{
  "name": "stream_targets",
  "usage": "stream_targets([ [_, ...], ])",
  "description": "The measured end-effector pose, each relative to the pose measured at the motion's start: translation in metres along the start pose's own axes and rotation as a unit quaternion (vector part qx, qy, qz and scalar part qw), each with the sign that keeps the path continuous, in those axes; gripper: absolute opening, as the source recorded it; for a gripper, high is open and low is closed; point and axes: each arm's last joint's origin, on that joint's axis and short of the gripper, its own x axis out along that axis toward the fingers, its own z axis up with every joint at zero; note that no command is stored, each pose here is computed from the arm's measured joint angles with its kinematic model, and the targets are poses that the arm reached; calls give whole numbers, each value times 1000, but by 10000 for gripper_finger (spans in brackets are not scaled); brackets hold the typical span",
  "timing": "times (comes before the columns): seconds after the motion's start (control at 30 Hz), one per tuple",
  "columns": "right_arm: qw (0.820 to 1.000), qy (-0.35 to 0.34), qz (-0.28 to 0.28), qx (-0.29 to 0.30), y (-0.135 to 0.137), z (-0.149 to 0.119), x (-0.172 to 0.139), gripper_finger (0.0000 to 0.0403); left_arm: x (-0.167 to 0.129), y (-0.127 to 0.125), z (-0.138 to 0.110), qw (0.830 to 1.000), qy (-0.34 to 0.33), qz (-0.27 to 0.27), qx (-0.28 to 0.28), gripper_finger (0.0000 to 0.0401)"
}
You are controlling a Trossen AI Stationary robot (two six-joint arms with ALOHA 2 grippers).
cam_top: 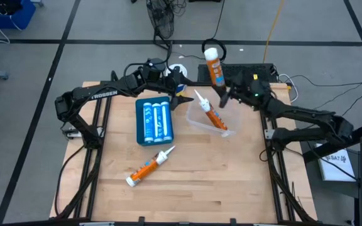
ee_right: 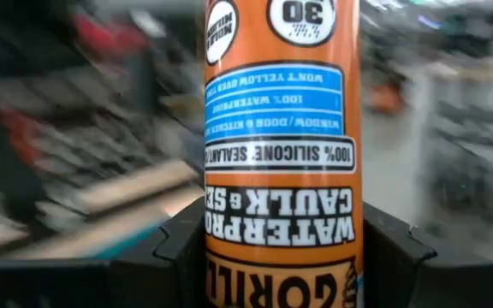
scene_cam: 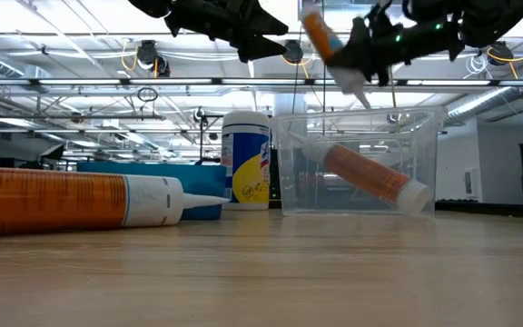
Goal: Pick & place silicon tubes, Sealant and Lysol wipes
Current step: Put the orange caulk tube into the transparent bin
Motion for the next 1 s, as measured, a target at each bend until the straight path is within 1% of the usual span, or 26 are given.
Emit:
stream_targets([
  [0.07,998,43,-35,-17,3,-12,3,201,0,0,0,1000,0,0,0,351],
  [0.13,996,77,-34,-29,10,-24,8,201,0,0,0,1000,0,0,0,351],
  [0.23,992,109,-38,-46,19,-37,13,201,0,0,0,1000,0,0,0,351],
  [0.37,981,140,-97,-90,25,-52,17,201,0,0,0,1000,0,0,0,351],
  [0.47,974,146,-137,-108,25,-66,14,201,0,0,0,1000,0,0,0,351],
  [0.57,973,142,-156,-94,21,-84,6,201,0,0,0,1000,0,0,0,351],
  [0.67,975,134,-158,-76,17,-101,-5,201,0,0,0,1000,0,0,0,351],
  [0.73,978,119,-157,-67,16,-106,-11,200,0,0,0,1000,0,-1,0,351],
  [0.83,979,109,-154,-73,14,-114,-17,201,0,0,0,1000,0,0,0,351],
  [0.9,980,106,-149,-83,14,-118,-22,228,0,0,0,1000,0,0,0,351],
  [1.0,981,102,-142,-89,15,-122,-26,295,0,0,0,1000,0,0,0,351],
])
